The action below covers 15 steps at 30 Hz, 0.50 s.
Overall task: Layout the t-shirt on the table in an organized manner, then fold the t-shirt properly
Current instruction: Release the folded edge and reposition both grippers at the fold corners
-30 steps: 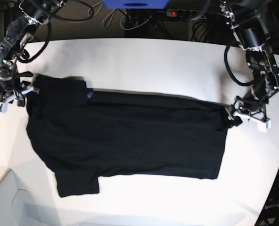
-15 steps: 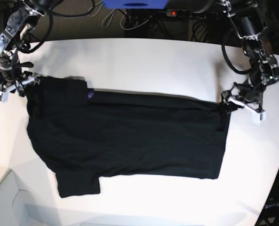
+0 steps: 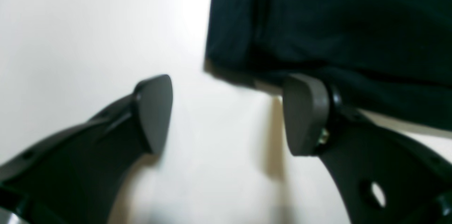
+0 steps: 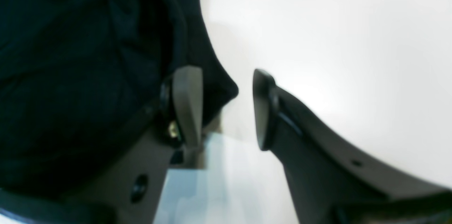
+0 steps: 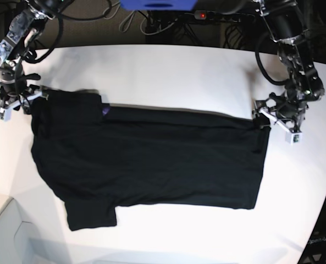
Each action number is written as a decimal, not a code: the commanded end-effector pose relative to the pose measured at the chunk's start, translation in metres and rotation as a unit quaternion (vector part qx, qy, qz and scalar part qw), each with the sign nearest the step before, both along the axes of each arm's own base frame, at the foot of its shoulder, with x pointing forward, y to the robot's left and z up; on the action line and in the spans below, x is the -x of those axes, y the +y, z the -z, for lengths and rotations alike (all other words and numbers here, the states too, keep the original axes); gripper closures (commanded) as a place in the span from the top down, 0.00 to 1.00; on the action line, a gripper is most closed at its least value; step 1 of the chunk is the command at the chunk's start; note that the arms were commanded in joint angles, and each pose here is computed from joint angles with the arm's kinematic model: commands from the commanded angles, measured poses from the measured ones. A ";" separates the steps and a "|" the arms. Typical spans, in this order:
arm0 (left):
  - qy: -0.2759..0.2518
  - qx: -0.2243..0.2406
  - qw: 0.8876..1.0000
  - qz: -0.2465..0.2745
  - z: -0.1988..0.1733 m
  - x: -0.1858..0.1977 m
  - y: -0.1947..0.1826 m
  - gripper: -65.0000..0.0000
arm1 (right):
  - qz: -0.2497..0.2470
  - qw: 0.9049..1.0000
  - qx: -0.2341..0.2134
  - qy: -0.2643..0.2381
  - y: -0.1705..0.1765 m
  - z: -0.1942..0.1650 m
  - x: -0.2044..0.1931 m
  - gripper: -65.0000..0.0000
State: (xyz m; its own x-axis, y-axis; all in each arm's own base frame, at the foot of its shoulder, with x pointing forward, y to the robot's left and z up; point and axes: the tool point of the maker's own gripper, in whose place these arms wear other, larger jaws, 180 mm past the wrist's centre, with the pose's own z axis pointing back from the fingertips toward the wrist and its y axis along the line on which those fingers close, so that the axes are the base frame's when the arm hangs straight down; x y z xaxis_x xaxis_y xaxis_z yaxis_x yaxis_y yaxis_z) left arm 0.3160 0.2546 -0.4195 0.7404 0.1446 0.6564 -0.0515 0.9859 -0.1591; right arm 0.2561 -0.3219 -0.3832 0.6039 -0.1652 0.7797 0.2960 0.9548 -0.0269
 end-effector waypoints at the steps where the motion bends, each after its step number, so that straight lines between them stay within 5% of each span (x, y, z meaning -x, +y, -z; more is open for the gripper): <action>1: -0.031 -0.011 0.999 -0.001 -0.019 -0.017 0.007 0.72 | 0.001 1.000 0.012 -0.025 -0.006 -0.015 -0.008 0.37; 10: 0.005 0.031 1.000 0.002 0.009 -0.028 -0.010 0.69 | 0.002 1.000 0.015 -0.024 -0.008 -0.015 -0.007 0.37; 15: 0.014 0.030 0.999 0.024 0.015 -0.027 -0.023 0.46 | 0.003 1.000 0.016 -0.026 -0.009 -0.016 -0.007 0.37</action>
State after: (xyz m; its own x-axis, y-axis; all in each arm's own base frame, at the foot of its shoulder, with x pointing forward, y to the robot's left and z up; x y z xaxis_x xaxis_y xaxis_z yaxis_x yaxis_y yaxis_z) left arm 0.3502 0.2339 -0.4282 0.7315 0.1646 0.6617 -0.0170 0.9745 -0.2236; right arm 0.2550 -0.3238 -0.3831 0.6056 -0.1641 0.7787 0.2985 0.9539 -0.0312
